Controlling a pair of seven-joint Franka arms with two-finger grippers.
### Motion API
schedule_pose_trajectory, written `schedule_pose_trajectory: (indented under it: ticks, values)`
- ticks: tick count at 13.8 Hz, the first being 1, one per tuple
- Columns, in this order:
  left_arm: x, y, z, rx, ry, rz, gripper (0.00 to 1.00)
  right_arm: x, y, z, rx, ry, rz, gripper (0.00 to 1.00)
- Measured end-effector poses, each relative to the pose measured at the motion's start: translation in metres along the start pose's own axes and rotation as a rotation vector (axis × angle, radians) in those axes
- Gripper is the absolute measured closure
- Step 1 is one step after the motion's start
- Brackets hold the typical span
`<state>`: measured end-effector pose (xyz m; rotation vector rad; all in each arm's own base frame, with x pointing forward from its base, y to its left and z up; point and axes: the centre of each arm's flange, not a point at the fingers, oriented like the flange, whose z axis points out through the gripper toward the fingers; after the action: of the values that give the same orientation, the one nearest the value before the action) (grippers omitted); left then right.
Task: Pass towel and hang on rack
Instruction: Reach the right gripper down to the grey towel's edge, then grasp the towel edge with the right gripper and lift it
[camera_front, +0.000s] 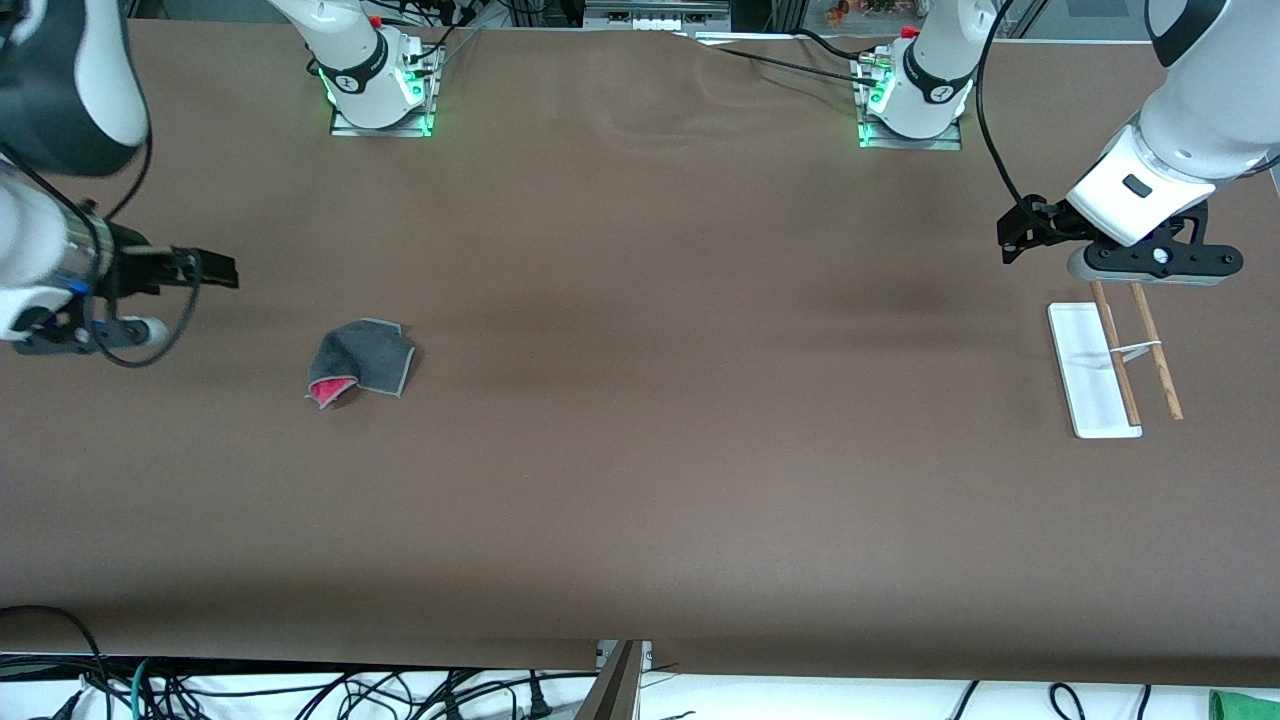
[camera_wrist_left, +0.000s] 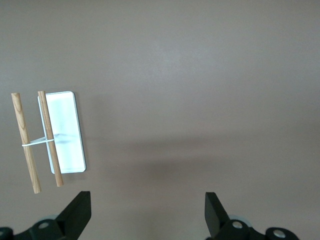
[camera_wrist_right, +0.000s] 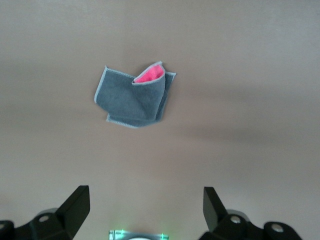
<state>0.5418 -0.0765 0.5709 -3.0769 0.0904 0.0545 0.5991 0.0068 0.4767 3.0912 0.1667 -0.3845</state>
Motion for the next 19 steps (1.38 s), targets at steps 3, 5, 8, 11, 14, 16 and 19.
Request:
schedule_pose_trajectory:
  ticks: [3, 5, 8, 11, 14, 16, 19]
  values:
    - [0.000, 0.000, -0.001, 0.000, 0.001, 0.000, 0.00, 0.030, 0.000, 0.076, 0.005, 0.002, -0.007, 0.00]
    - [0.000, 0.000, -0.001, 0.000, 0.002, 0.000, 0.00, 0.051, 0.004, 0.133, 0.012, -0.010, -0.006, 0.00]
    - [0.000, 0.000, -0.001, 0.000, 0.002, 0.000, 0.00, 0.076, 0.008, 0.188, 0.021, 0.004, -0.003, 0.00]
    - [0.000, 0.000, -0.001, 0.000, 0.002, 0.000, 0.00, 0.092, 0.015, 0.222, 0.021, 0.039, 0.007, 0.00]
    - [0.000, 0.000, -0.001, 0.000, 0.002, 0.000, 0.00, 0.100, 0.016, 0.234, 0.020, 0.076, 0.009, 0.00]
    - [0.000, 0.000, -0.001, 0.000, 0.002, 0.000, 0.00, 0.102, 0.018, 0.233, 0.017, 0.096, 0.012, 0.00]
    - [0.000, 0.000, -0.001, 0.000, 0.002, 0.001, 0.00, 0.102, 0.023, 0.243, 0.016, 0.081, 0.019, 0.02]
